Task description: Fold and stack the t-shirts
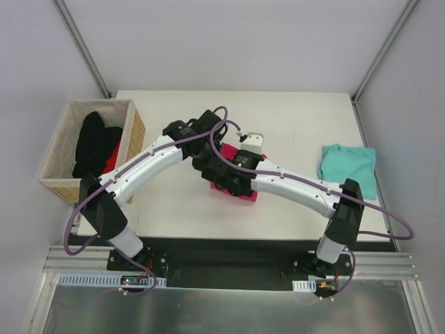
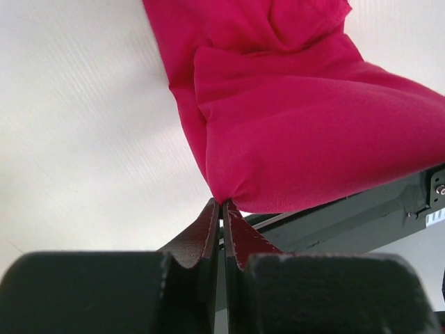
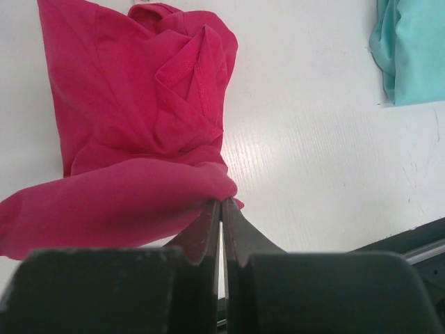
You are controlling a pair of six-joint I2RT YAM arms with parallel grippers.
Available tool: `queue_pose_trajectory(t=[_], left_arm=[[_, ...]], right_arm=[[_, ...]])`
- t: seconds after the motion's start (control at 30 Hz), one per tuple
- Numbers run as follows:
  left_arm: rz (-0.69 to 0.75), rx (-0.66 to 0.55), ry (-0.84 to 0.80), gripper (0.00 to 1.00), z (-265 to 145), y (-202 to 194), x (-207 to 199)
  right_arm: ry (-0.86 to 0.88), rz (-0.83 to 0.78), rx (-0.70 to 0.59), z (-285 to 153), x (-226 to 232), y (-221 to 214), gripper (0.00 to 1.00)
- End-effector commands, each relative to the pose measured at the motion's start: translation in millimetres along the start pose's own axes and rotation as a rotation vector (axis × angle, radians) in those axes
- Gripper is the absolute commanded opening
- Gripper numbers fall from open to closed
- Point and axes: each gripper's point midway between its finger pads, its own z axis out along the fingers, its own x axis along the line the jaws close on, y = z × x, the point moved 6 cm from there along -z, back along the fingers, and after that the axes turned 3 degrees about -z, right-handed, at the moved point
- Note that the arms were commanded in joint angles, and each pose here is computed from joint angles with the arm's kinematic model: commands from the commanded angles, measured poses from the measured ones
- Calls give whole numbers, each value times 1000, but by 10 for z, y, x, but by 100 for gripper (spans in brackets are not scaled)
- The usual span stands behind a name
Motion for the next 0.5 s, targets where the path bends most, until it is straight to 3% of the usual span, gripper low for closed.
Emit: queue_pose_trajectory(t=[0.0,0.47], left_arm=[[0,-16,21,1,-46,139,98],[31,-13,-2,0,163,529,94]], right_arm=[[-57,-74,-17,10,-148,114,1],[-120,-69,-7,223,-165,204,1]])
